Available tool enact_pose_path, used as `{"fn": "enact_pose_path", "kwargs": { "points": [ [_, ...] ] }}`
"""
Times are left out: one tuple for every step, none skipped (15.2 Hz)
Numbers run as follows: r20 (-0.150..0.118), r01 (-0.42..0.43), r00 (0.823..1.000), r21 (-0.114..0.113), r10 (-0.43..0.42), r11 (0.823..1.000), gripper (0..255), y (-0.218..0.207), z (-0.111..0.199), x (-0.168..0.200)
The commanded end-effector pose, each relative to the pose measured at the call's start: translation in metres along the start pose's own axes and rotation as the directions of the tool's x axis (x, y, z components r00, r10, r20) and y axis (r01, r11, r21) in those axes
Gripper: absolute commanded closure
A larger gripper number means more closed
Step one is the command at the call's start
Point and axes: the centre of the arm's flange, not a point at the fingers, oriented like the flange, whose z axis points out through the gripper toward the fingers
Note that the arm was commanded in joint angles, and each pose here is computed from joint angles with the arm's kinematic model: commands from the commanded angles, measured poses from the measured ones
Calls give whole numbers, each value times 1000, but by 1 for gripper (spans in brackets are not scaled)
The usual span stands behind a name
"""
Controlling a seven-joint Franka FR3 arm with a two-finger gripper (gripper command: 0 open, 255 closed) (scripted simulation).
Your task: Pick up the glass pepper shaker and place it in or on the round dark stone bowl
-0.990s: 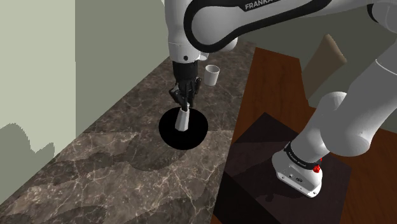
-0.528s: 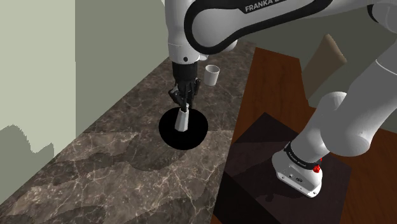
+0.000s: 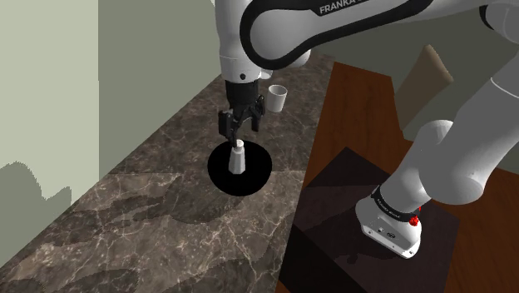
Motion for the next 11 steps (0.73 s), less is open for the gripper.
{"fn": "enact_pose_path", "kwargs": {
  "points": [
    [0, 0, 1000, 0, 0, 1000, 0, 0, -20, 0],
    [0, 0, 1000, 0, 0, 1000, 0, 0, -33, 0],
    [0, 0, 1000, 0, 0, 1000, 0, 0, -43, 0],
    [0, 0, 1000, 0, 0, 1000, 0, 0, -43, 0],
    [0, 0, 1000, 0, 0, 1000, 0, 0, -43, 0],
    [0, 0, 1000, 0, 0, 1000, 0, 0, -43, 0],
    [0, 0, 1000, 0, 0, 1000, 0, 0, -43, 0],
    [0, 0, 1000, 0, 0, 1000, 0, 0, -43, 0],
    [0, 0, 1000, 0, 0, 1000, 0, 0, -43, 0],
    [0, 0, 1000, 0, 0, 1000, 0, 0, -43, 0],
    [0, 0, 1000, 0, 0, 1000, 0, 0, -43, 0]
  ]
}}
